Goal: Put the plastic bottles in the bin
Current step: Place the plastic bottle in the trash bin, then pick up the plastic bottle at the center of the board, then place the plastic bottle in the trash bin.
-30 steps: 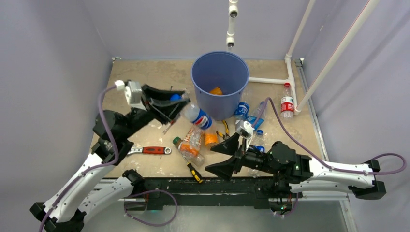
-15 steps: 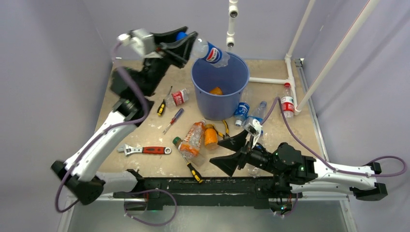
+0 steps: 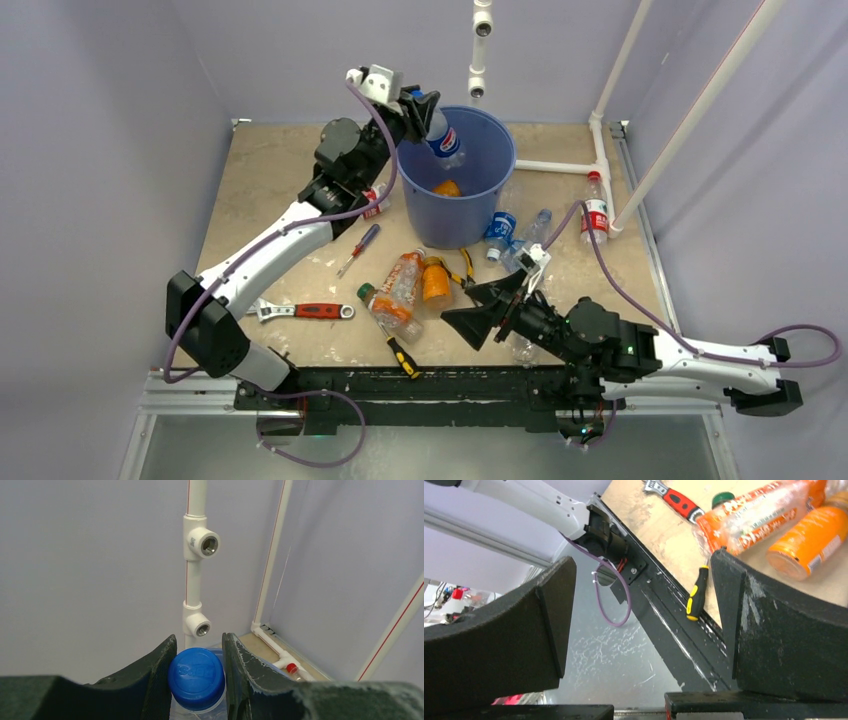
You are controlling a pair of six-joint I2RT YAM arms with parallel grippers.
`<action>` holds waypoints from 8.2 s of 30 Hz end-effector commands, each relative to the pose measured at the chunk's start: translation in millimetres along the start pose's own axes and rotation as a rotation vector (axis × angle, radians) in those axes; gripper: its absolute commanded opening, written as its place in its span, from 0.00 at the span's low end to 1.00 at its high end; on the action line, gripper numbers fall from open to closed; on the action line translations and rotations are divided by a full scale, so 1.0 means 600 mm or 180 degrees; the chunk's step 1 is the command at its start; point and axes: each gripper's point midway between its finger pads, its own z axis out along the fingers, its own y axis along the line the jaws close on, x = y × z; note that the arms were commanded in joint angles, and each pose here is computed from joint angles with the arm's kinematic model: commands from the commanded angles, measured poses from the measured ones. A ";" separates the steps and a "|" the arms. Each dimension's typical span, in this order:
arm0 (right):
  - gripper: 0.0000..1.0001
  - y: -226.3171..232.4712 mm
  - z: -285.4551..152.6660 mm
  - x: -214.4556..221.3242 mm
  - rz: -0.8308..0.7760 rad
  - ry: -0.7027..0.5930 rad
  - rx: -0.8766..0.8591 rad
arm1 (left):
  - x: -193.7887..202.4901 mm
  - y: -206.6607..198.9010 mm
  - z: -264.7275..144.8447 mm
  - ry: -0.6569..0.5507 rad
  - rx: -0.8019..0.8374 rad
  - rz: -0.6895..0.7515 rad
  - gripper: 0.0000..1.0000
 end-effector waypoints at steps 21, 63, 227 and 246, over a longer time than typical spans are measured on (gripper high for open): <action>0.99 -0.071 -0.031 0.035 0.0476 0.0060 0.0523 | -0.018 -0.007 -0.012 0.0225 -0.0093 -0.0516 0.93; 0.83 -0.236 0.104 0.200 -0.0123 0.0530 0.1863 | 0.135 0.112 -0.404 0.1298 -0.1102 -0.0321 0.93; 0.99 -0.021 -0.032 -0.065 0.0344 -0.1027 -0.0375 | -0.214 -0.090 -0.265 -0.0588 0.0756 -0.0677 0.00; 0.98 -0.096 0.018 0.015 -0.0033 -0.0483 0.0448 | -0.077 -0.098 -0.019 -0.0307 0.0593 0.0420 0.00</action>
